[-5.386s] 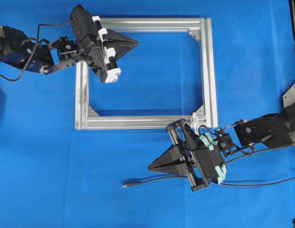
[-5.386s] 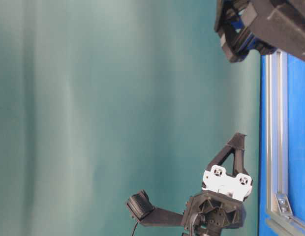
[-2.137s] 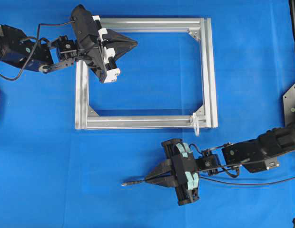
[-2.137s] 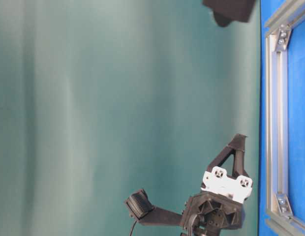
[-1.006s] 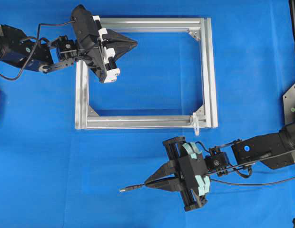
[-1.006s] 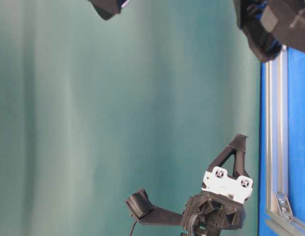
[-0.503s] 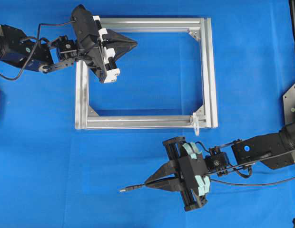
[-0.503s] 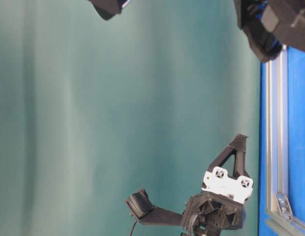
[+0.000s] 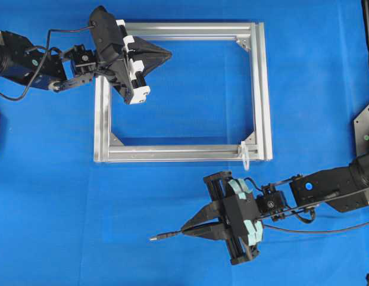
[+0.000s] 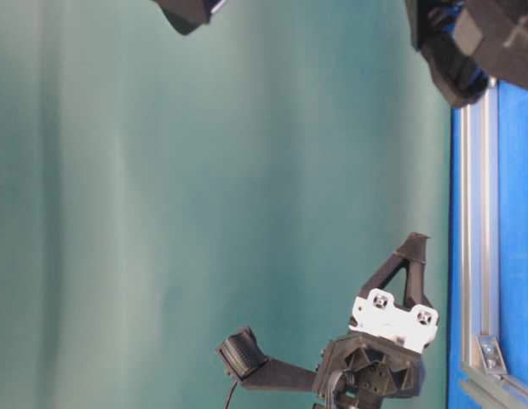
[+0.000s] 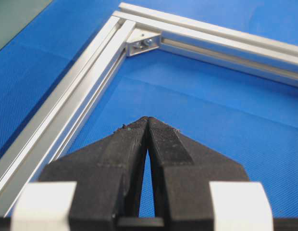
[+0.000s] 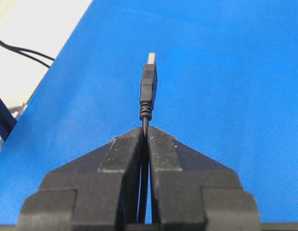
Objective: Insert the wire through the string loop located on the right side.
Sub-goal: 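Carry the cable plug with the right gripper toward the white zip-tie loop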
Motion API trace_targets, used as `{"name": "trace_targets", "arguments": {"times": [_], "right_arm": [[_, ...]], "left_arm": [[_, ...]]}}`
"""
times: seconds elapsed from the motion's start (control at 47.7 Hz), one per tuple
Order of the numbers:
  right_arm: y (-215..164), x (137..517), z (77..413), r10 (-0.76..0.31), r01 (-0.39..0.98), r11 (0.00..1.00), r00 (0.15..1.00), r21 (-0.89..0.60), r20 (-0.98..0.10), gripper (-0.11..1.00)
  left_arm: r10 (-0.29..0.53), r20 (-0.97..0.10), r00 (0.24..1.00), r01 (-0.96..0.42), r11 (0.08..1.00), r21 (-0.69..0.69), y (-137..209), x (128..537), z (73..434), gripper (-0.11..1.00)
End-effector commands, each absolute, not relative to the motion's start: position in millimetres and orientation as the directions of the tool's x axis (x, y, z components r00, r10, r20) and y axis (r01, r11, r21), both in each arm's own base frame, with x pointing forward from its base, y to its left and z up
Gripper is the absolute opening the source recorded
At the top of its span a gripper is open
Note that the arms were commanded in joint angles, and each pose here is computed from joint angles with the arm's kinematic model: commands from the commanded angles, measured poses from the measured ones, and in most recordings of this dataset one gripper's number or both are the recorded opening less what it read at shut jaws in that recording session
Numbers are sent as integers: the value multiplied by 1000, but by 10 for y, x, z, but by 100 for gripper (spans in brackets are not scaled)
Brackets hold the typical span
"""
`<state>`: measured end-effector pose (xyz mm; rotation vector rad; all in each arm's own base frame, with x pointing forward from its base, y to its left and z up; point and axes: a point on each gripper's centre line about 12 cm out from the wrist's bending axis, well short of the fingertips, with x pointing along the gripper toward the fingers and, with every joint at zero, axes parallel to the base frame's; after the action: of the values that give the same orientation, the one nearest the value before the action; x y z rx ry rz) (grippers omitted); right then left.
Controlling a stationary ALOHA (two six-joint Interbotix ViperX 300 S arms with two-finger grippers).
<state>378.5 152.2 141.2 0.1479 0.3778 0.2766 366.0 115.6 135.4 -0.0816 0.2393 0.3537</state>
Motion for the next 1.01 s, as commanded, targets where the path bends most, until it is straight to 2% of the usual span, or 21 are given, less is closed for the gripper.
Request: {"name": "trace_targets", "arguments": {"times": [0.0, 0.314, 0.985], "right_arm": [[1530, 3790, 1595, 300, -249, 948, 906, 199, -298, -3], [1443, 3463, 1498, 301, -243, 949, 890, 203, -343, -3], [929, 2152, 1388, 304, -228, 947, 860, 224, -409, -3]], "left_arm": [[337, -198, 920, -351, 935, -39, 1174, 3685, 1519, 0], [337, -197, 921, -351, 935, -39, 1173, 3684, 1525, 0], [336, -201, 920, -350, 936, -36, 1169, 3673, 1512, 0]]}}
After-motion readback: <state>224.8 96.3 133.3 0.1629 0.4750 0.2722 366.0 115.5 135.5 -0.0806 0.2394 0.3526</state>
